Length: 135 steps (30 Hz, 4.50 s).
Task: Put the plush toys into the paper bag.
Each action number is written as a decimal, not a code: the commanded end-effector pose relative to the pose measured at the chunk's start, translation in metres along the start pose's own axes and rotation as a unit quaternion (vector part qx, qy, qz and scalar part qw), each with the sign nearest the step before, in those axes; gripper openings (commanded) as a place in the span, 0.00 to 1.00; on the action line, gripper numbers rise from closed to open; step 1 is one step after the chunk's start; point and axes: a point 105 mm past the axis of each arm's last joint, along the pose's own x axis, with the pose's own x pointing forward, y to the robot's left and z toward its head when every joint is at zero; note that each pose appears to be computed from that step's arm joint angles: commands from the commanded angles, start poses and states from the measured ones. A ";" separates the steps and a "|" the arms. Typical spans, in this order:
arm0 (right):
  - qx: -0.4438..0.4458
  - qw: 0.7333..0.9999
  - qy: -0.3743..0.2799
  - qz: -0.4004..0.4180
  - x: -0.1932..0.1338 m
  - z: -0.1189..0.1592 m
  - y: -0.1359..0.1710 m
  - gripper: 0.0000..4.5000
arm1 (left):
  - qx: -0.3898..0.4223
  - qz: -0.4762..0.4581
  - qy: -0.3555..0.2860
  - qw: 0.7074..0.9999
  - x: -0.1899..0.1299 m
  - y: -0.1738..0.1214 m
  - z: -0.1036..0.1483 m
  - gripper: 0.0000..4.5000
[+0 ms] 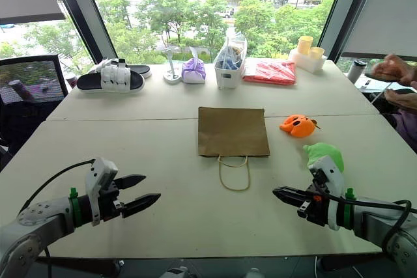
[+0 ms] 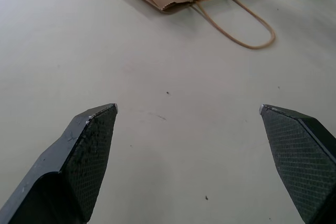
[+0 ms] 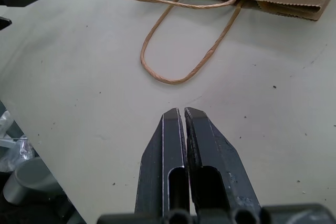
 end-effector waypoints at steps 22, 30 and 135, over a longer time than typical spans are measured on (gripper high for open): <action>-0.013 1.000 -0.008 0.004 0.002 0.008 0.001 0.02 | 0.094 -0.024 -0.002 0.995 0.002 0.012 0.034 1.00; -0.014 1.000 -0.021 0.004 0.012 0.010 0.007 0.02 | 0.238 -0.170 -0.006 0.956 0.067 -0.006 0.056 1.00; -0.127 0.988 -0.052 -0.072 0.183 0.034 -0.016 0.00 | 0.162 -0.246 -0.288 0.911 0.130 -0.085 0.204 0.01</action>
